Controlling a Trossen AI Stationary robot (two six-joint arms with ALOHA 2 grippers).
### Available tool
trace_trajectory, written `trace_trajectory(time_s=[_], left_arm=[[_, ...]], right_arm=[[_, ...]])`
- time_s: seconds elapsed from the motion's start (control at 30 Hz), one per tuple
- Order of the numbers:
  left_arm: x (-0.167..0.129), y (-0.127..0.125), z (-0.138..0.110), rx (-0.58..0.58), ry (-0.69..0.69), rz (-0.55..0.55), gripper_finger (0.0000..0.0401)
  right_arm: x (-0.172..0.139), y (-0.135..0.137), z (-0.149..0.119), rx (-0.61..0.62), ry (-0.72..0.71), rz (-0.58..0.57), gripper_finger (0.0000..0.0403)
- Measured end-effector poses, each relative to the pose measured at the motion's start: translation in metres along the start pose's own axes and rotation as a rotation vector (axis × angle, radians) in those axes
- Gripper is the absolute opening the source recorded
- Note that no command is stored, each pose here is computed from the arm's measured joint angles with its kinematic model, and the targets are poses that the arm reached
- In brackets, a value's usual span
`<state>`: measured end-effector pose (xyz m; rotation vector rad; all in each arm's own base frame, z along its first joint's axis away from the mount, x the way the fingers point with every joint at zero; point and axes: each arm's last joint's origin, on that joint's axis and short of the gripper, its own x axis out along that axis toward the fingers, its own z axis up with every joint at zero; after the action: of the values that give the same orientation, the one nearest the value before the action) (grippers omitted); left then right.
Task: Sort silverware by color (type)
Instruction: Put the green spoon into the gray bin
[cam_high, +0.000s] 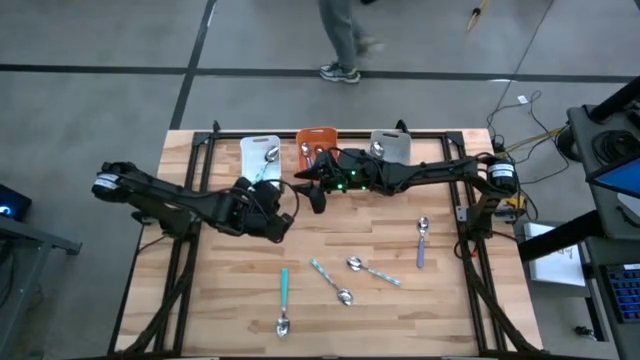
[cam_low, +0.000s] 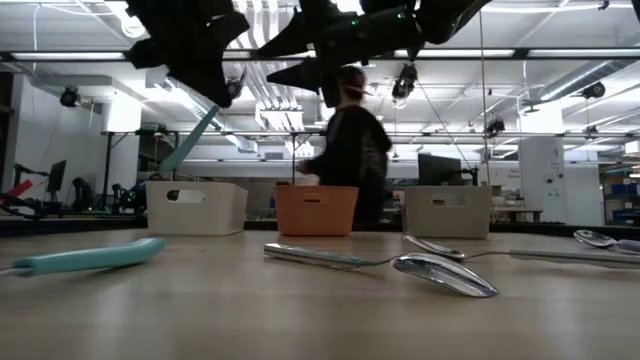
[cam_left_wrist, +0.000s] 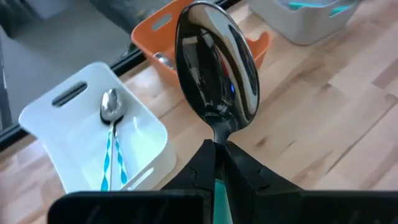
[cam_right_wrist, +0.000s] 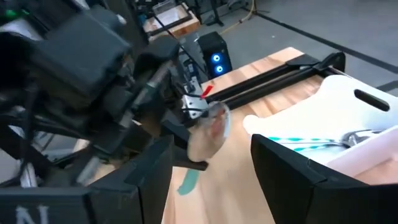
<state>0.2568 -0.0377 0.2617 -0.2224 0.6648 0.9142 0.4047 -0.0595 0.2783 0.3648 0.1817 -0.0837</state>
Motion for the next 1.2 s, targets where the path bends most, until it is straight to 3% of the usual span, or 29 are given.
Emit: trace_trajectory(time_s=[0.23, 0.83, 0.93, 1.07, 1.2], left_arm=[[0.002, -0.001, -0.001, -0.039, -0.029, 0.002, 0.0001], [0.005, -0.011, 0.003, -0.052, -0.066, -0.047, 0.0001], [0.005, -0.011, 0.003, -0.056, -0.069, -0.048, 0.0], [0.005, -0.012, 0.003, -0.061, -0.071, -0.051, 0.0001], [0.005, -0.012, 0.005, -0.076, -0.093, -0.046, 0.0001]], right_arm=[[0.004, 0.01, -0.006, -0.021, -0.04, -0.108, 0.0206], [0.049, 0.006, -0.021, -0.092, -0.037, -0.127, 0.0206], [0.056, 0.003, -0.022, -0.112, -0.048, -0.181, 0.0204], [0.058, 0.002, -0.023, -0.116, -0.051, -0.197, 0.0184], [0.059, 0.0, -0.024, -0.133, -0.046, -0.222, 0.0133]])
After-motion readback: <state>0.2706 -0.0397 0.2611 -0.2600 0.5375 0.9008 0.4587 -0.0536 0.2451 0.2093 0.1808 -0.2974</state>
